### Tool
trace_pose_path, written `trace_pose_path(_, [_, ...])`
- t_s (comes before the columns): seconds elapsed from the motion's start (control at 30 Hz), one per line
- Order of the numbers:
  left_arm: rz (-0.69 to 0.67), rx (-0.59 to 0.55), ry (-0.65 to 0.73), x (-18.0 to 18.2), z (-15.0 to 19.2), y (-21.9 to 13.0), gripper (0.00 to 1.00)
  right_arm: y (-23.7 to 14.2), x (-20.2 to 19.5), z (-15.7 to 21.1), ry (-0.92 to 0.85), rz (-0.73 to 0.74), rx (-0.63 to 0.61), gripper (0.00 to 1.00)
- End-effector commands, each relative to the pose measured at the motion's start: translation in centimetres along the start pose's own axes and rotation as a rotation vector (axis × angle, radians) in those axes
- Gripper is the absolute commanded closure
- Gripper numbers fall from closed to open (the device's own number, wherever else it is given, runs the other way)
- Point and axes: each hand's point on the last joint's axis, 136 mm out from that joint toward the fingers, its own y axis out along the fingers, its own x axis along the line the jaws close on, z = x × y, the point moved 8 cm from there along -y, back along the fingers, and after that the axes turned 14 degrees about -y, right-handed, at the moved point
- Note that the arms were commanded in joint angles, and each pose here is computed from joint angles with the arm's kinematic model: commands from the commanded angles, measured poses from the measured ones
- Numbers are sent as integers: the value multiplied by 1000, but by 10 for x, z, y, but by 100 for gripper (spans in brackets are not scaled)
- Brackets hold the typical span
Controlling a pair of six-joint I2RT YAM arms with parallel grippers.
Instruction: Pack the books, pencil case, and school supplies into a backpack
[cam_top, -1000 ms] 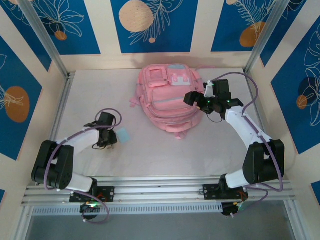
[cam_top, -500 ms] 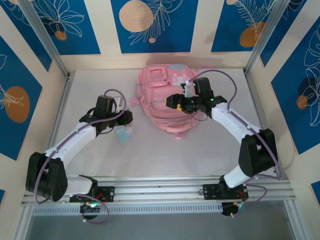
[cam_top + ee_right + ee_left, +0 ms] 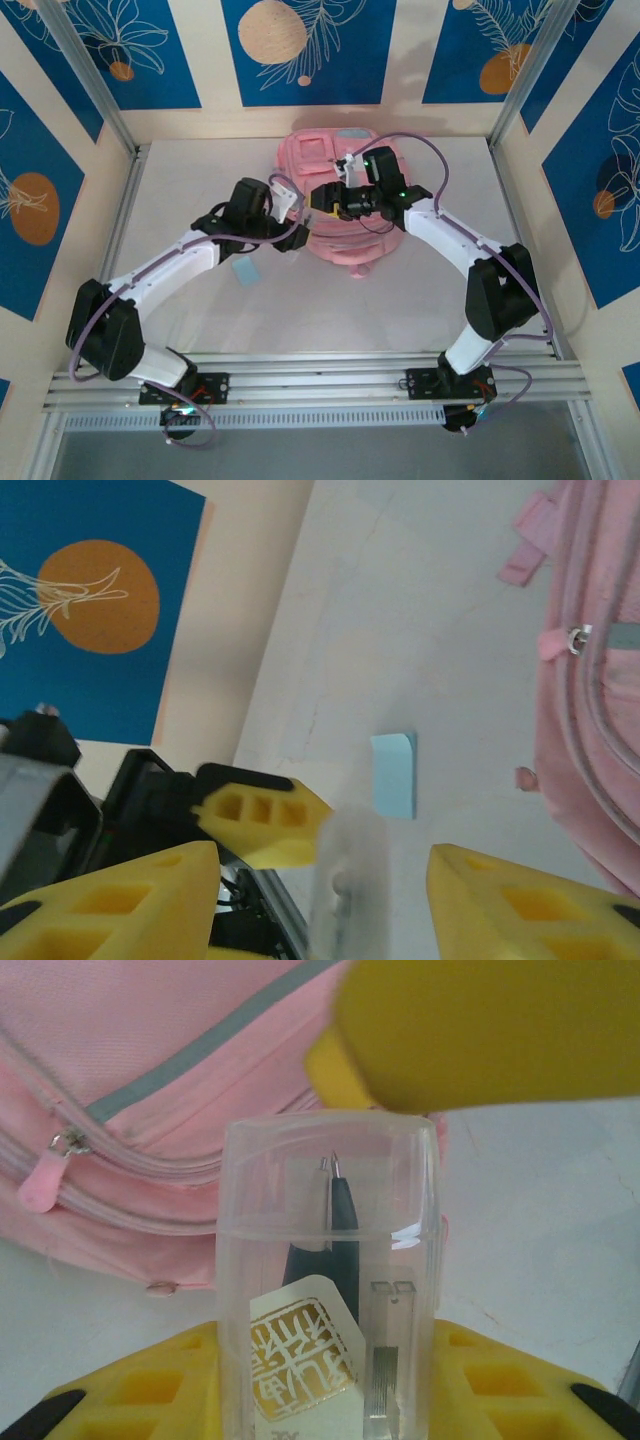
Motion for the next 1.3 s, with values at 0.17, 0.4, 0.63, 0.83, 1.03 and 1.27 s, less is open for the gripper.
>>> trace_pose_path(0.17, [15,-64,88,-15,-19,-2,60,4,1,17,61,-42,46,48])
trace_pose_path(0.4, [6,-94,89,-18,-25,-2,60,7,-4,27,99,-61,69,60])
trace_pose_path(0.63, [-94,-70,68,-9,-27,10,1,-7,-6,22,118,-52,33,76])
trace_pose_path(0.83, [-158,-31,94,-4,-36,19,0,-51,-40,15,186,72,-58,77])
trace_pose_path(1.03, [-166,-9,207,-9,-48,47,2,-119,-85,25,304,226,-183,77])
trace_pose_path(1.27, [-201,86,385,-21,-56,99,12,-192,-115,45,427,285,-344,77])
